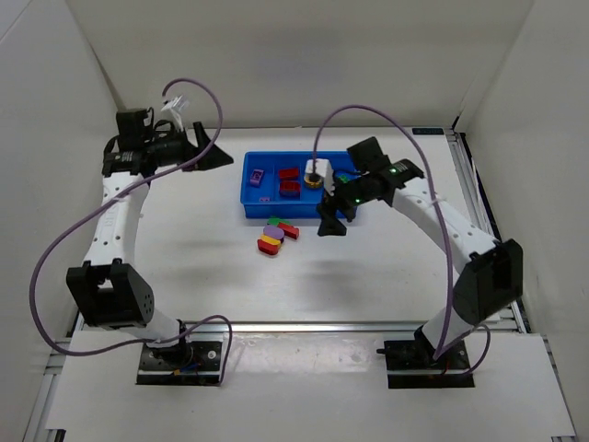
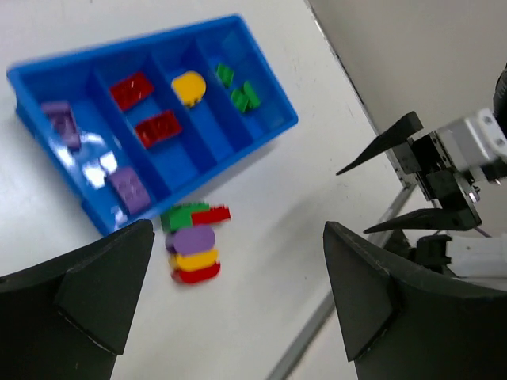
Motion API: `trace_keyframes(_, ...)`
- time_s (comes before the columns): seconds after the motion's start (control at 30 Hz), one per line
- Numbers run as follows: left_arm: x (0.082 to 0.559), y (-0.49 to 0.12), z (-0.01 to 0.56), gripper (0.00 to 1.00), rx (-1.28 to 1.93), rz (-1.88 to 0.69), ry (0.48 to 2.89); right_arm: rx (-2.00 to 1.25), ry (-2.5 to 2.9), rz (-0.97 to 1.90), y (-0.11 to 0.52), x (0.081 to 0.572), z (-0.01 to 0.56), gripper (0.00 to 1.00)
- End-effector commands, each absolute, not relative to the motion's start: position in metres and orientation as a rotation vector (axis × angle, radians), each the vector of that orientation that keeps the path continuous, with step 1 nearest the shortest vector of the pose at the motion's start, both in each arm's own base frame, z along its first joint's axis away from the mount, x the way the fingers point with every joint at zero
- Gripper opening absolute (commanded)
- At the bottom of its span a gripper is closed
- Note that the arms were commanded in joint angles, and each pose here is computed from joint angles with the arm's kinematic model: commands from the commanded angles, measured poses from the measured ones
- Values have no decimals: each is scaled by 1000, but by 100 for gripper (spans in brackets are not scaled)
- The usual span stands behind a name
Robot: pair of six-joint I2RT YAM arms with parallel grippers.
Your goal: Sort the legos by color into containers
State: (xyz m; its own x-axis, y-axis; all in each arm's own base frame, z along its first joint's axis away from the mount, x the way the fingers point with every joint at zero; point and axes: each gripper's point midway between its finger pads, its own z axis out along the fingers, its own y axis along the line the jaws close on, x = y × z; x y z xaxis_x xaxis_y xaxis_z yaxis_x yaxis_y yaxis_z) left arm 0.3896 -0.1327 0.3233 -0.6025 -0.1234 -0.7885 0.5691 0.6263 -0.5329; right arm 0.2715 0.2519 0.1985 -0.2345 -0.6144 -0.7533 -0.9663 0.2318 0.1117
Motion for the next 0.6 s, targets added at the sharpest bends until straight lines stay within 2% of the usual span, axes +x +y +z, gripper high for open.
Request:
trace_keyframes(0.0,344,-122,336,99,398,-1100,1953,-1782,1546,904,292,259,213,84)
trace_keyframes(0.17,319,-107,327,99,341,-1101,1984,-2002,1275,958,323,250,190,84)
trace_keyframes(0.3,311,-101,316,99,308,-1039,2035,-2179,1057,865,340,251,161,84)
trace_keyframes(0.5,296,-91,302,100,268,-924,2105,-2205,1118,924,348,253,145,83)
trace_keyframes(0.57,292,-90,300,99,263,-901,2106,-2171,1214,941,352,257,139,79)
